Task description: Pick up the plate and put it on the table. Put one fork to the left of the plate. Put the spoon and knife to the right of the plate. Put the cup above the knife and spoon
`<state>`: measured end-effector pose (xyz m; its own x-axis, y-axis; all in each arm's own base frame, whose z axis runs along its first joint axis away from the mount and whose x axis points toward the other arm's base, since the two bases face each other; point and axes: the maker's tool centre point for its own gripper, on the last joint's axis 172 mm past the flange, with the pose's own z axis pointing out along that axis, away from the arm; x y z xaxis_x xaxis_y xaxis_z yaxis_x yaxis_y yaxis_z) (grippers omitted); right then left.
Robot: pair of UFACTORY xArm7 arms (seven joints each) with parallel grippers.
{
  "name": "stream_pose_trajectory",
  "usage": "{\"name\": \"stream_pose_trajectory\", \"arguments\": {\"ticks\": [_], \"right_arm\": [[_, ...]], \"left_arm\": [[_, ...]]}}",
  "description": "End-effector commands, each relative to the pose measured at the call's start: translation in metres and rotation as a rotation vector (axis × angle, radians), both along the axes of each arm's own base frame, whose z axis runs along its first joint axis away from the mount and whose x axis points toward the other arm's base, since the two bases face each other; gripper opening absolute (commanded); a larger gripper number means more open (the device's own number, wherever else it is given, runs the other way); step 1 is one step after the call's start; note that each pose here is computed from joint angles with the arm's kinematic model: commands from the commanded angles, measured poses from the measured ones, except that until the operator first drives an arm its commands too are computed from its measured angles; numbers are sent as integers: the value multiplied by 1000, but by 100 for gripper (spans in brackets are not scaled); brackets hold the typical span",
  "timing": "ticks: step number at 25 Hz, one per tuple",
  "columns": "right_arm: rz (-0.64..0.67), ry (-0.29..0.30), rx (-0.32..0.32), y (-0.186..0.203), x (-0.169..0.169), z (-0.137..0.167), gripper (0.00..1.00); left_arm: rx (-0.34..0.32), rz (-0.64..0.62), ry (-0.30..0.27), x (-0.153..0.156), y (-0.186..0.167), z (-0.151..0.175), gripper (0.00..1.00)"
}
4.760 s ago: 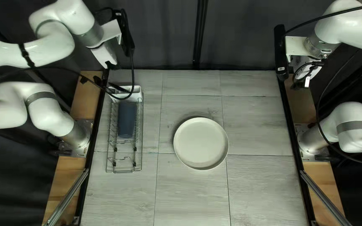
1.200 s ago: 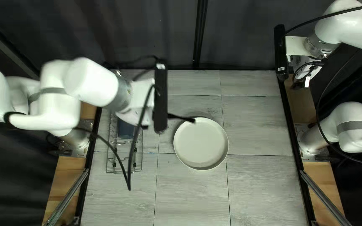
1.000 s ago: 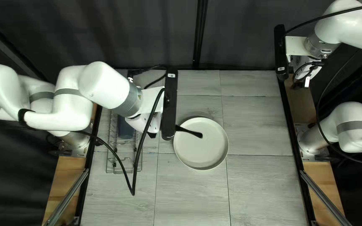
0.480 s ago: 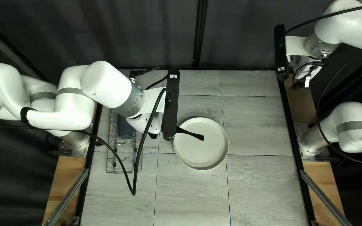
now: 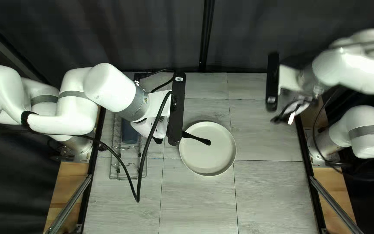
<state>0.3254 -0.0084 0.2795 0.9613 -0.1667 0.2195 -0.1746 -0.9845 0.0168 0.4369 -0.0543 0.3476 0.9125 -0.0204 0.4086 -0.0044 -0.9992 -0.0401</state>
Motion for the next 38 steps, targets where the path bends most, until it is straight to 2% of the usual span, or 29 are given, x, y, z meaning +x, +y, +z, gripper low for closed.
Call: {"name": "stream_pose_trajectory", "arguments": {"ticks": [1, 5, 10, 13, 19, 24, 33, 38], "right_arm": [[17, 8, -21, 8, 3, -2, 100], [2, -5, -71, 33, 23, -11, 100], [-20, -102, -111, 43, 38, -18, 100], [-4, -178, -126, 48, 65, -32, 100], [35, -290, -104, 58, 106, -44, 100], [65, -332, -111, 66, 133, -54, 100], [75, -397, -108, 74, 169, -45, 100], [86, -414, -106, 70, 189, -49, 100]], "left_arm": [[0, 0, 0, 0, 0, 0, 0], [0, 0, 0, 0, 0, 0, 0], [0, 0, 0, 0, 0, 0, 0], [0, 0, 0, 0, 0, 0, 0], [0, 0, 0, 0, 0, 0, 0], [0, 0, 0, 0, 0, 0, 0], [0, 0, 0, 0, 0, 0, 0], [0, 0, 0, 0, 0, 0, 0]]}}
